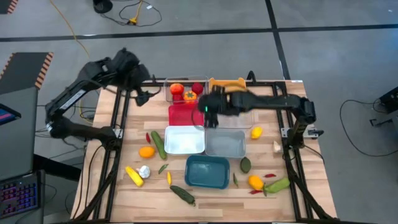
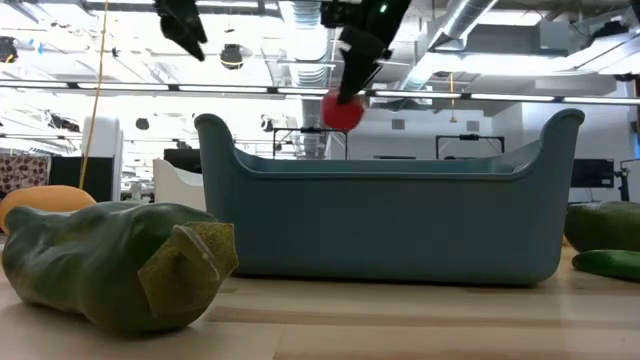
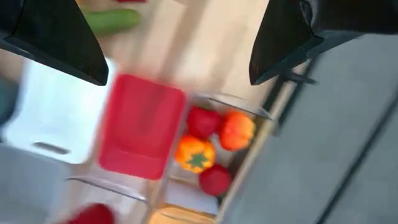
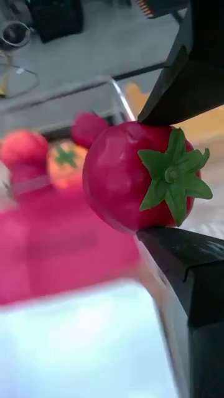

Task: Sort produce into baskets
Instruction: Put the red tomato into the top transparent bin

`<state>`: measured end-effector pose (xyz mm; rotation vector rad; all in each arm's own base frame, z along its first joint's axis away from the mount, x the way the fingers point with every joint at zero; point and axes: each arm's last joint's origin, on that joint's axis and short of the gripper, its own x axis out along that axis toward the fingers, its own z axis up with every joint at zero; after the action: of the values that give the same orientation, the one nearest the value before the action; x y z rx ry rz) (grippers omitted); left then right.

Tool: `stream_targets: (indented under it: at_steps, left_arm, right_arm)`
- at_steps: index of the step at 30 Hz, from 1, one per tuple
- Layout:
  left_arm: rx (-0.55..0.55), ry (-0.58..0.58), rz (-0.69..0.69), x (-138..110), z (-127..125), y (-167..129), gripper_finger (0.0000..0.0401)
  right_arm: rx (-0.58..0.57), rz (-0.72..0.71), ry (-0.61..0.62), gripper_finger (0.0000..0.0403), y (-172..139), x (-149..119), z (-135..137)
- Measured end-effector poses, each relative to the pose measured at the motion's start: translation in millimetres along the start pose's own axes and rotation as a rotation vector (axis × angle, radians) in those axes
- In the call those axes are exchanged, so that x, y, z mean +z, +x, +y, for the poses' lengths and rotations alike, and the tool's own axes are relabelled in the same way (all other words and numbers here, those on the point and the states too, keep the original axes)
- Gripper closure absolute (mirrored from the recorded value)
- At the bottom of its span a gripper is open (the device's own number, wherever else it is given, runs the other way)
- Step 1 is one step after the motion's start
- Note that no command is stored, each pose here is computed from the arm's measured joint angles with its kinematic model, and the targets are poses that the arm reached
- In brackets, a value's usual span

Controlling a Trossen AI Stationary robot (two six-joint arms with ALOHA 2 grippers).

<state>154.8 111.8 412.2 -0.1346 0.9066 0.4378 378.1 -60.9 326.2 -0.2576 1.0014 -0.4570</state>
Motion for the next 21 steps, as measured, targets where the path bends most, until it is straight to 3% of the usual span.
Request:
stream_targets:
  at_steps: [10,15,21]
  left_arm:
    - [-0.065,-0.169,-0.006,-58.8,-21.0,-6.0,0.0025]
    - [-0.089,-0.238,0.013,-78.4,-28.6,5.5,0.0025]
    - [-0.12,-0.244,0.076,-95.0,-37.7,25.9,0.0025]
  right_arm:
    - [0.089,-0.195,0.194,0.0117,34.1,-0.1,-88.9]
    - [0.064,-0.231,0.258,0.0117,38.0,-2.1,-107.3]
    - [0.055,-0.249,0.267,0.0117,43.3,-0.5,-109.7]
